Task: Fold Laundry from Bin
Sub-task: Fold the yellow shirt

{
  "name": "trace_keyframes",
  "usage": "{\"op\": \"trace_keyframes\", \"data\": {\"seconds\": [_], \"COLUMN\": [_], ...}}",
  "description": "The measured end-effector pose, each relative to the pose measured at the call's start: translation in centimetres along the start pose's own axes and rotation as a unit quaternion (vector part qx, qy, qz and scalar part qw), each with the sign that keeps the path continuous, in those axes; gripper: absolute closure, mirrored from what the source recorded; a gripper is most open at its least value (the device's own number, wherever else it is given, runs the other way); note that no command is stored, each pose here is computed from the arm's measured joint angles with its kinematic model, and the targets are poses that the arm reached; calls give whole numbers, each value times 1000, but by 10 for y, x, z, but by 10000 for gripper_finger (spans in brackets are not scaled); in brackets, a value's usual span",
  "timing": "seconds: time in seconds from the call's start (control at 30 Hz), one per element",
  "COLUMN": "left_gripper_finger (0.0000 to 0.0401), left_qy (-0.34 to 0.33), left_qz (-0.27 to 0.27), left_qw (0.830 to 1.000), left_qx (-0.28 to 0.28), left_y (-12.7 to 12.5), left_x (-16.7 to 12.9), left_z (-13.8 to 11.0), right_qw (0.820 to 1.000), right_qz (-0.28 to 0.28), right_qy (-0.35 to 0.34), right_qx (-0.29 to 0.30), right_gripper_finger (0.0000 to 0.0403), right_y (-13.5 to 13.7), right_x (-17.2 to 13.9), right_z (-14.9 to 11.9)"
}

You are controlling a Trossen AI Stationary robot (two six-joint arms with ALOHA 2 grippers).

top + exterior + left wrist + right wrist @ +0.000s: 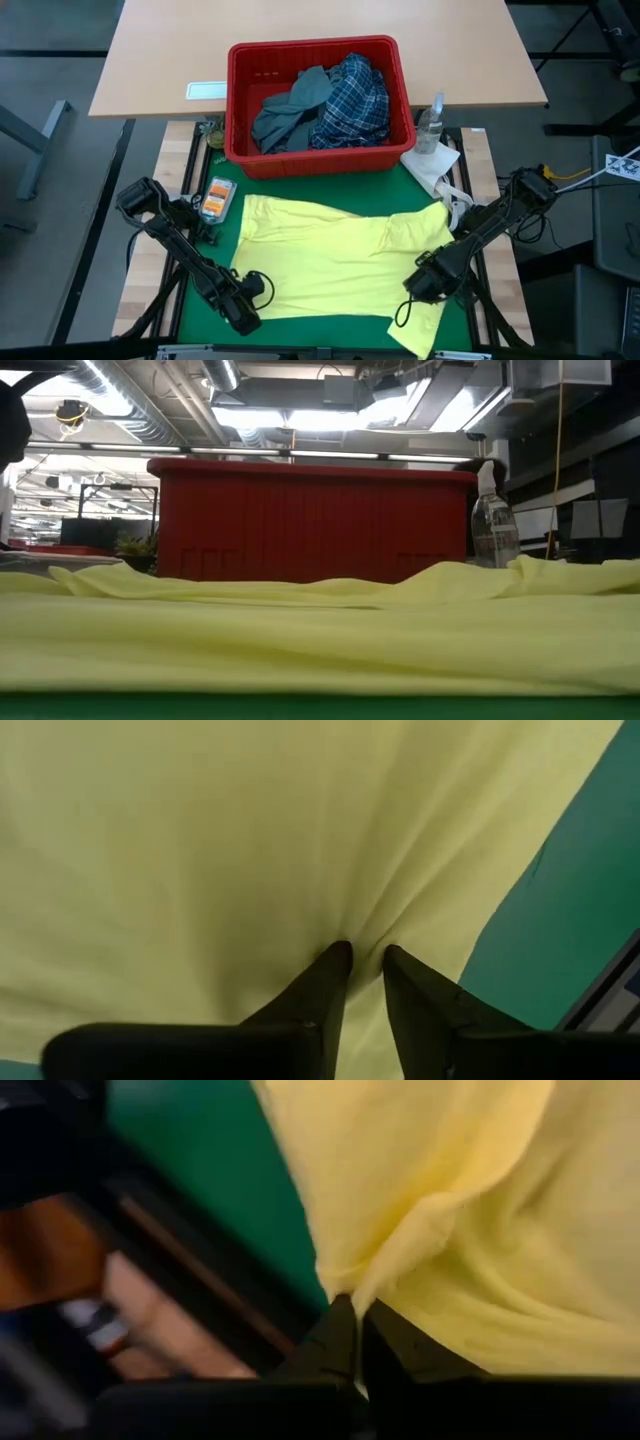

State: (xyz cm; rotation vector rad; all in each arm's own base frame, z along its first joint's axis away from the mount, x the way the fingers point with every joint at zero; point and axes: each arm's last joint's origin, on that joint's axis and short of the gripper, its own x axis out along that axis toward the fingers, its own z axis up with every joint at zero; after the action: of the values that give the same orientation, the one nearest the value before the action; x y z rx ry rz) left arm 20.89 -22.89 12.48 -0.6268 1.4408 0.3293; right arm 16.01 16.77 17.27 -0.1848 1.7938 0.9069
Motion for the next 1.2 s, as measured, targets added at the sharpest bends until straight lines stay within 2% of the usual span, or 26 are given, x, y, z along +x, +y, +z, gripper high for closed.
{"op": "trace_keyframes", "data": {"seconds": [0.23,0.5,0.67,0.97,1.1,1.2], "left_gripper_finger": [358,364,364,364,364,364], "left_qy": [10,38,43,6,5,5], "left_qz": [0,-5,-14,-65,-75,-78], "left_qw": [1000,999,999,998,997,997], "left_qx": [1,1,-2,7,12,9], "left_y": [0,0,-1,-2,-3,-3], "left_x": [0,0,-3,-33,-37,-38], "left_z": [-1,-3,-3,-4,-8,-10], "right_qw": [997,996,994,992,989,984], "right_qz": [52,59,59,35,35,58], "right_qy": [8,10,11,14,38,68], "right_qx": [53,67,89,123,139,157], "right_gripper_finger": [388,388,353,251,237,238], "right_y": [3,3,3,2,2,4], "right_x": [0,0,0,0,-1,-1], "right_z": [-1,-1,-1,-2,-7,-13]}}
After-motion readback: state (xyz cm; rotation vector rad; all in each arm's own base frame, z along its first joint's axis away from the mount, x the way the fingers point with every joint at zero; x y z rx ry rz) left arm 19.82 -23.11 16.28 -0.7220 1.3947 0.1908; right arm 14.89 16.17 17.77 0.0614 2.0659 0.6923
